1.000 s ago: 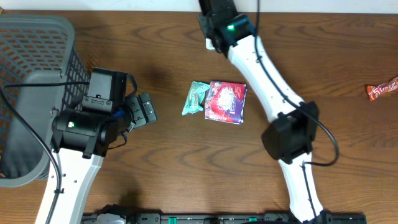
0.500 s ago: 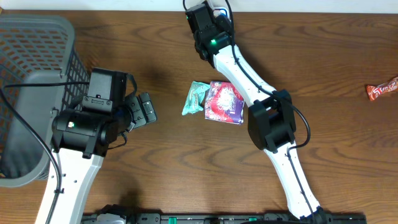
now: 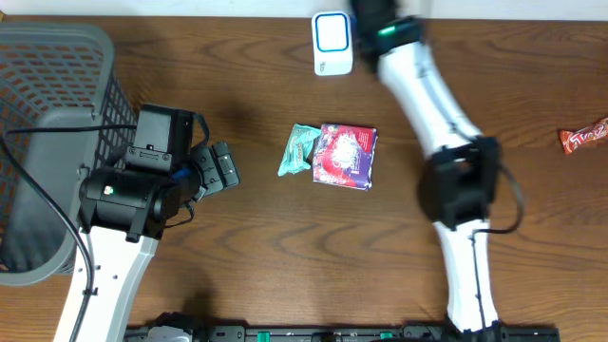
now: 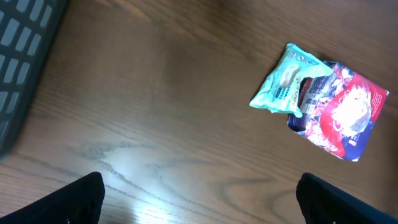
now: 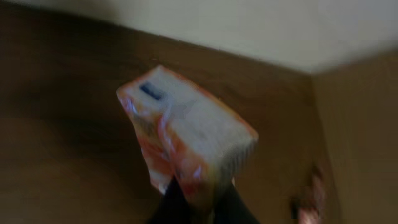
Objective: Scan the item barcode
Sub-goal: 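Hold the orange-white packet under the white scanner, then carry the orange-white packet to the far right and release it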
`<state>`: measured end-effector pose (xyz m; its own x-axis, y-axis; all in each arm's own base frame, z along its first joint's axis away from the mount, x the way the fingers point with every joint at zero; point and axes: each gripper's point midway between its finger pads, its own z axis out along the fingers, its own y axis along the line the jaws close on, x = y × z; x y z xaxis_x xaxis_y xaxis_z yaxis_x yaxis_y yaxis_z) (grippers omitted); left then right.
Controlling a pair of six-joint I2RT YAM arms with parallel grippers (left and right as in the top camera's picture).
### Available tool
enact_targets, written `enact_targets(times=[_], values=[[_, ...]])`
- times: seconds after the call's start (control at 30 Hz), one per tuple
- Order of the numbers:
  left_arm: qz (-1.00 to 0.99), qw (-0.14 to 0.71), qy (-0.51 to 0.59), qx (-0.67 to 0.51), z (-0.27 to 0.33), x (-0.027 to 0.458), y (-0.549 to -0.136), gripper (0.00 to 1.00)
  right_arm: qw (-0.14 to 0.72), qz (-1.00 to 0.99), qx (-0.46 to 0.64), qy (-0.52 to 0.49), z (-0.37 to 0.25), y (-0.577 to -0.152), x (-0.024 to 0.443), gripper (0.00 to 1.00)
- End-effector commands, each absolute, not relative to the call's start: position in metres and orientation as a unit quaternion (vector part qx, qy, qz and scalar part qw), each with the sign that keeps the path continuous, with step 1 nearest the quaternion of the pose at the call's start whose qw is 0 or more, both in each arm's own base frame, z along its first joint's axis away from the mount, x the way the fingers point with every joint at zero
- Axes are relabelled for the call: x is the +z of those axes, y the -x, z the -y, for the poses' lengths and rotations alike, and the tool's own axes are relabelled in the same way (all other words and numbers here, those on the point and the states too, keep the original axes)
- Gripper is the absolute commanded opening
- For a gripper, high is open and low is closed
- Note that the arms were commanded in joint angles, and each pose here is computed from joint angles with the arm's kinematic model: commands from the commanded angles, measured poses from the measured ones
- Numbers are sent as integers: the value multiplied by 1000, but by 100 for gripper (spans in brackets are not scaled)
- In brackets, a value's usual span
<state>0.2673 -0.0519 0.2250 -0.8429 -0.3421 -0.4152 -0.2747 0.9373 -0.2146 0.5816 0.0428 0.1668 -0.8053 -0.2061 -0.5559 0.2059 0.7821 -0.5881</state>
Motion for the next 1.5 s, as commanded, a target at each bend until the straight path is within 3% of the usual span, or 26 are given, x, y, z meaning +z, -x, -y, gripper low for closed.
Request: enact_targets(times=[0.0,0.2,0.23,0.27,0.3,0.33,0.37,0.53,0.67,0.87,1.0,1.33,1.47], values=[[-958,226,161,-66,49,222,-266,98,276,-885,-353,-128,53,-558,176,1],[-958,226,161,-66,49,222,-266,98,179,-882,-352,-257,165,-504,154,2],[-958,226,161,-66,49,222,-266,98,167,-885,-335,-276,176,-496,148,14],[-958,226,161,-66,49,222,-266,98,154,-893,-310,-289,183,-491,141,35],[-958,226,161,-66,49,222,-266,98,143,-899,-287,-297,186,-487,135,65],[-958,226,161,-66,49,222,-266,98,132,-905,-265,-306,190,-482,130,89],[-958,226,161,-66,49,222,-266,98,126,-904,-253,-321,195,-477,127,99],[-958,226,161,-66,49,222,-266,98,101,-891,-236,-374,213,-456,121,99],[-958,226,161,-66,49,222,-266,98,88,-913,-171,-359,186,-463,111,99],[-958,226,161,-66,49,222,-266,98,58,-965,69,-248,88,-483,101,99],[-958,226,161,-66,49,222,-266,98,20,-965,229,-128,0,-475,113,99],[-958,226,161,-66,49,222,-266,98,-93,-966,241,20,-117,-420,83,99],[-958,226,161,-66,49,222,-266,98,-95,-965,238,58,-149,-413,72,99]])
